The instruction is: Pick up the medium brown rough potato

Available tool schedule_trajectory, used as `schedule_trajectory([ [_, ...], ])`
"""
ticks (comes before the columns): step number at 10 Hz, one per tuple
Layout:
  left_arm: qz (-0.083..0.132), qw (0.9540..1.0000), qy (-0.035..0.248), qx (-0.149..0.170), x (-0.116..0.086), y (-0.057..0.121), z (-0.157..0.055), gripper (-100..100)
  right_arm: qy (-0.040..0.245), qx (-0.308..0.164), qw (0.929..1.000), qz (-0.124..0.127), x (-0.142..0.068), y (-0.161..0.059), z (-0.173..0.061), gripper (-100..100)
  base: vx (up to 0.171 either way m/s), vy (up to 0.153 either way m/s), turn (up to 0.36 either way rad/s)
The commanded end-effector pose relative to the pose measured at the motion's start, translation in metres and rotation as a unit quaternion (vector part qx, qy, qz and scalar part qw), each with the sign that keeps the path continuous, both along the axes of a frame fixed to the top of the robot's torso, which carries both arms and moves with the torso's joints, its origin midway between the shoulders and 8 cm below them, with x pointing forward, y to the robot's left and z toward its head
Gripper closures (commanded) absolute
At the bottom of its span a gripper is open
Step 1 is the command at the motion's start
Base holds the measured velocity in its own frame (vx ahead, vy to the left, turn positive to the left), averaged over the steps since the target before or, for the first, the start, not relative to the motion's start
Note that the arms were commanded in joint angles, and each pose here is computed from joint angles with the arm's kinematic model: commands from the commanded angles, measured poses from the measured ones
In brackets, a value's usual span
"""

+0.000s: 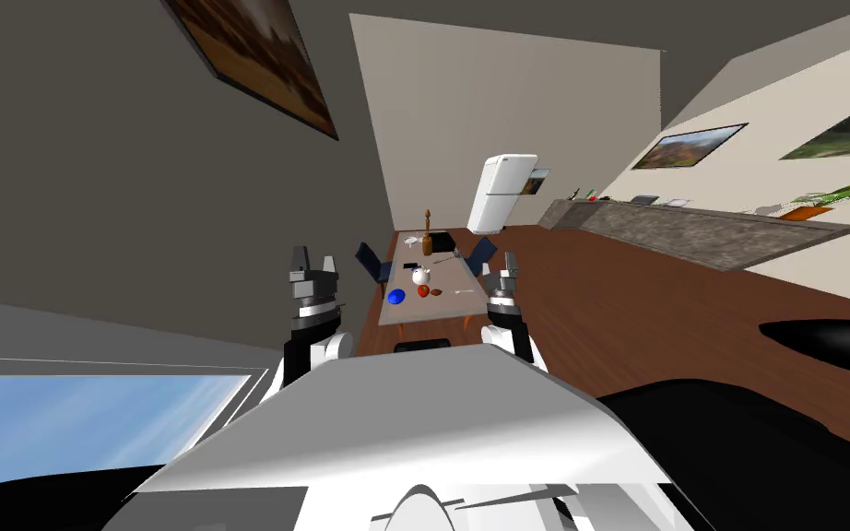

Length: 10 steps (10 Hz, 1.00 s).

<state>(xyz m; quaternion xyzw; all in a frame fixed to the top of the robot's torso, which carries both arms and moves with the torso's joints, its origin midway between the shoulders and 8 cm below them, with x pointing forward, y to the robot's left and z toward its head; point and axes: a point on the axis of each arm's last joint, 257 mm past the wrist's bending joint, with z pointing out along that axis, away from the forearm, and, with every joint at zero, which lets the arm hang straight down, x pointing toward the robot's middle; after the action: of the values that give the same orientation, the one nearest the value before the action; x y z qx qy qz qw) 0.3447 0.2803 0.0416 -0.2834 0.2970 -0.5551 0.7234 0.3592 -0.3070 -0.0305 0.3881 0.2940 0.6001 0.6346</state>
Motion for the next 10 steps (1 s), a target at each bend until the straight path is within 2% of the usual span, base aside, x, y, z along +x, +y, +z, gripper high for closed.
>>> schedule_trajectory([
  [1,0.000,1.0000,0.000,0.000,0.000,0.000,0.000,0,0.017,-0.027,0.9995,0.003,0.004,0.002,-0.010,-100,-0.014,-0.006,0.371],
  [3,0.000,1.0000,0.000,0.000,0.000,0.000,0.000,0,0.042,-0.063,0.9971,0.005,0.009,0.004,-0.027,-100,-0.046,-0.006,0.165],
  [5,0.000,1.0000,0.000,0.000,0.000,0.000,0.000,0,0.077,-0.109,0.9910,0.006,0.015,0.003,-0.053,-100,-0.079,-0.007,0.318],
  [8,0.000,1.0000,0.000,0.000,0.000,0.000,0.000,0,0.138,-0.187,0.9726,0.006,0.022,-0.002,-0.102,-100,-0.119,0.006,0.352],
  [9,0.000,1.0000,0.000,0.000,0.000,0.000,0.000,0,0.143,-0.190,0.9713,0.005,0.022,-0.003,-0.107,-100,-0.078,0.013,0.184],
  [10,0.000,1.0000,0.000,0.000,0.000,0.000,0.000,0,0.167,-0.219,0.9612,0.006,0.023,-0.006,-0.128,-100,-0.083,0.024,0.280],
])
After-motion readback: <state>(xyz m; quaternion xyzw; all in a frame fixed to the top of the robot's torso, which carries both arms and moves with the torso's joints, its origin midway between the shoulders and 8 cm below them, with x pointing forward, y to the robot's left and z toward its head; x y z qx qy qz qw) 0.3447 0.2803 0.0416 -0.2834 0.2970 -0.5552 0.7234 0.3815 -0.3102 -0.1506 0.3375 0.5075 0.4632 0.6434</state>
